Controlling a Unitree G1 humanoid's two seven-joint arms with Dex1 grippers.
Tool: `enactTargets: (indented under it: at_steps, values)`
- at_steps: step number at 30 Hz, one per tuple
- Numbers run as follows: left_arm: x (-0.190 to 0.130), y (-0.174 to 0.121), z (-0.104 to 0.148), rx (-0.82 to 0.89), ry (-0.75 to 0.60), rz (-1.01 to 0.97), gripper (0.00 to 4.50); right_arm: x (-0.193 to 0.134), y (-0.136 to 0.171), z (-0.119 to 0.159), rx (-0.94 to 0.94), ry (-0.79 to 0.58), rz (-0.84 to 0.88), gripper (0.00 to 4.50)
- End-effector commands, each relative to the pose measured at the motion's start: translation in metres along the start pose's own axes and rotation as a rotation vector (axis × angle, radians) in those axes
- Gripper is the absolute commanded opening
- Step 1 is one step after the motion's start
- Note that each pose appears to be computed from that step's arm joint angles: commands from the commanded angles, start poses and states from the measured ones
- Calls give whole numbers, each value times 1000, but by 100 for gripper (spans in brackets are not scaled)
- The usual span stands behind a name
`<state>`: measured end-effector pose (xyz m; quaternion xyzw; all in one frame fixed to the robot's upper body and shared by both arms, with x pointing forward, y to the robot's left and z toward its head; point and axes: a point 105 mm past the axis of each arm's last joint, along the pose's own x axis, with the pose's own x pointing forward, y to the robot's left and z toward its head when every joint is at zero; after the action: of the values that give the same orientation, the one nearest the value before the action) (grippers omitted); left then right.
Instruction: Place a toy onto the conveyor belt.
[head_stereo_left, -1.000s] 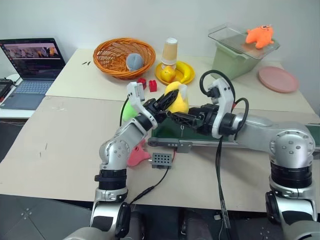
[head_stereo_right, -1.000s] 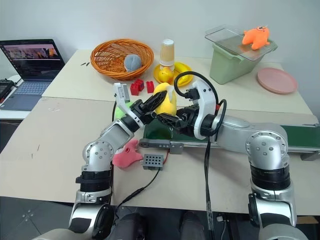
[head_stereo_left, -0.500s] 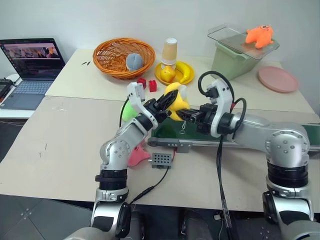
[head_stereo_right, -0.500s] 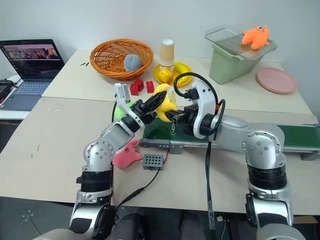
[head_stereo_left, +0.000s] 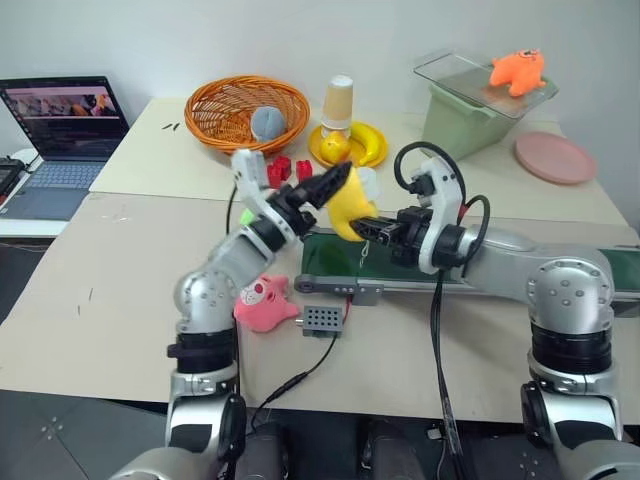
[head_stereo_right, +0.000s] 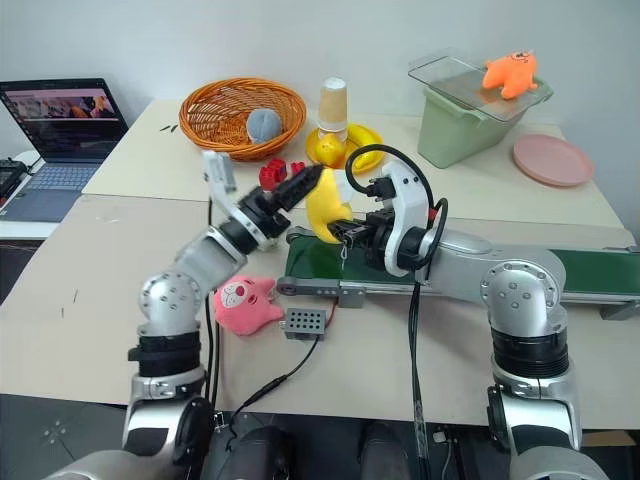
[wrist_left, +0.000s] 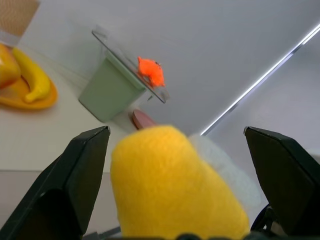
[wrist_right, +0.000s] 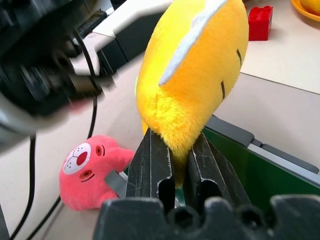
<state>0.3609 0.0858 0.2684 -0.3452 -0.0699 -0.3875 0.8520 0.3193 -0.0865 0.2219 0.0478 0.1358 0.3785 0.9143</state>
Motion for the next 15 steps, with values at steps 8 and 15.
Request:
enactTargets:
  at_steps: [8,15]
  values:
    - [-28,-5,62,246,143,-74,446,-39,-13,37,-680,100,-155,0]
    - [-73,-18,14,435,634,-270,446,-41,2,46,-1104,76,-64,0]
